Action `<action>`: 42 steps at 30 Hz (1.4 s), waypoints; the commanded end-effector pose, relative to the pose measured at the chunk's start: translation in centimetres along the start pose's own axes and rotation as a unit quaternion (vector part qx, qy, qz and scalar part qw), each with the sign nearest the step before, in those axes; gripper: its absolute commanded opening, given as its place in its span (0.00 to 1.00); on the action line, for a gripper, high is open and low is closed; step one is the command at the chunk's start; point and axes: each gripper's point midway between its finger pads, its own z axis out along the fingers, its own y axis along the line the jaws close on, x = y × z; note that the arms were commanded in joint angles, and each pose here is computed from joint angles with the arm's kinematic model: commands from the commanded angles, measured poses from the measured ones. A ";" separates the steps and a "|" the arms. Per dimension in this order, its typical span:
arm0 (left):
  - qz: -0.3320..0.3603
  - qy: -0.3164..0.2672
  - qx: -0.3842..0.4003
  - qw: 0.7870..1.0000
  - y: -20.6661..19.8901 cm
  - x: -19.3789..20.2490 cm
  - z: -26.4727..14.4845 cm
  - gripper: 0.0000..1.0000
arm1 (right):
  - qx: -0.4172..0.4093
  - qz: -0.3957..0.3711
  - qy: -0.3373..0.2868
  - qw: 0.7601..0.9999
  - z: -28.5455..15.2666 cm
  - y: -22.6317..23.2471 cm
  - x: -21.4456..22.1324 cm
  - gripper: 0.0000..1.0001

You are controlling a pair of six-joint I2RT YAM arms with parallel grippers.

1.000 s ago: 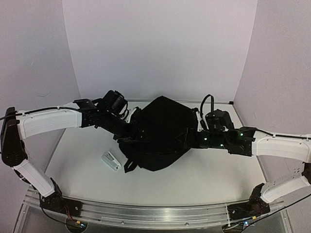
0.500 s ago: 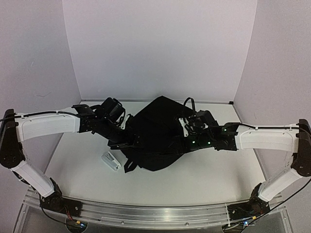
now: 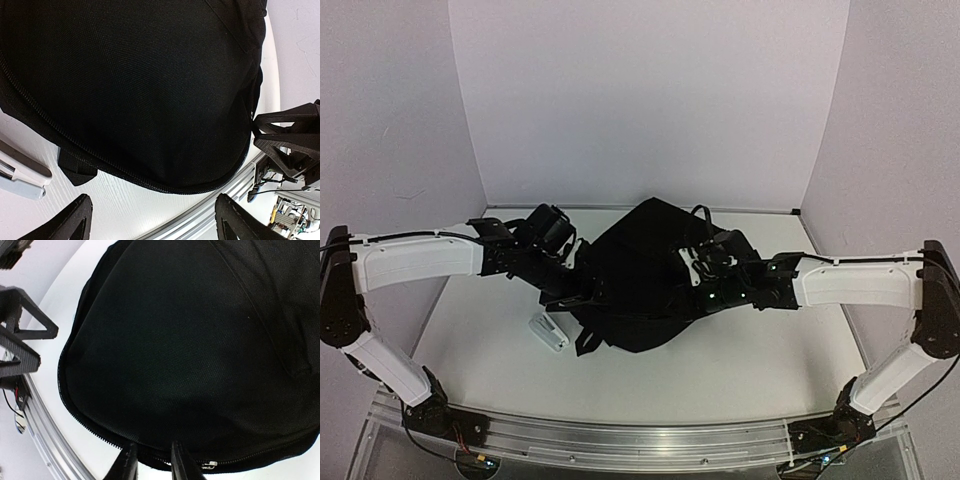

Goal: Pack the student bag
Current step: Zip the student bag at the center of the board.

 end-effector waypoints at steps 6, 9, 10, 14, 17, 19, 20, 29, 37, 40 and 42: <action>-0.013 -0.011 0.052 0.999 -1.6 -1.1 1.4 0.66 | -0.016 -0.007 -0.032 0.999 -1.0 1.4 -2.1 0.00; -0.014 -0.011 0.063 0.998 -2.0 -1.6 2.2 0.61 | -0.017 -0.001 -0.050 0.999 -2.1 1.5 -2.7 0.00; -0.013 -0.014 0.066 0.998 -2.2 -1.8 2.4 0.60 | -0.019 0.001 -0.057 0.998 -2.6 1.6 -2.8 0.00; -0.001 -0.038 0.085 0.996 -3.2 -3.2 2.6 0.57 | -0.032 0.009 -0.070 0.997 -3.8 2.0 -2.8 0.00; 0.015 -0.069 0.109 0.992 -4.5 -4.6 2.2 0.55 | -0.040 0.019 -0.073 0.996 -4.3 2.1 -2.4 0.00; 0.019 -0.083 0.119 0.989 -5.1 -5.2 1.8 0.54 | -0.045 0.025 -0.075 0.996 -4.5 2.1 -2.2 0.00; 0.021 -0.088 0.122 0.988 -5.3 -5.4 1.7 0.54 | -0.047 0.028 -0.077 0.996 -4.6 2.1 -2.1 0.00; 0.060 -0.106 0.132 0.984 -5.5 -6.1 2.3 0.56 | -0.095 0.052 -0.099 0.989 -4.6 3.3 -2.3 0.00; 0.080 -0.104 0.169 0.977 -6.6 -6.5 4.3 0.55 | -0.105 0.060 -0.108 0.987 -4.6 3.5 -2.5 0.00; 0.075 -0.080 0.162 0.981 -6.3 -6.0 5.4 0.54 | -0.099 0.069 -0.114 0.986 -4.6 3.2 -2.7 0.00; 0.073 -0.063 0.155 0.983 -5.8 -5.2 5.7 0.54 | -0.103 0.075 -0.122 0.984 -4.8 3.3 -3.0 0.00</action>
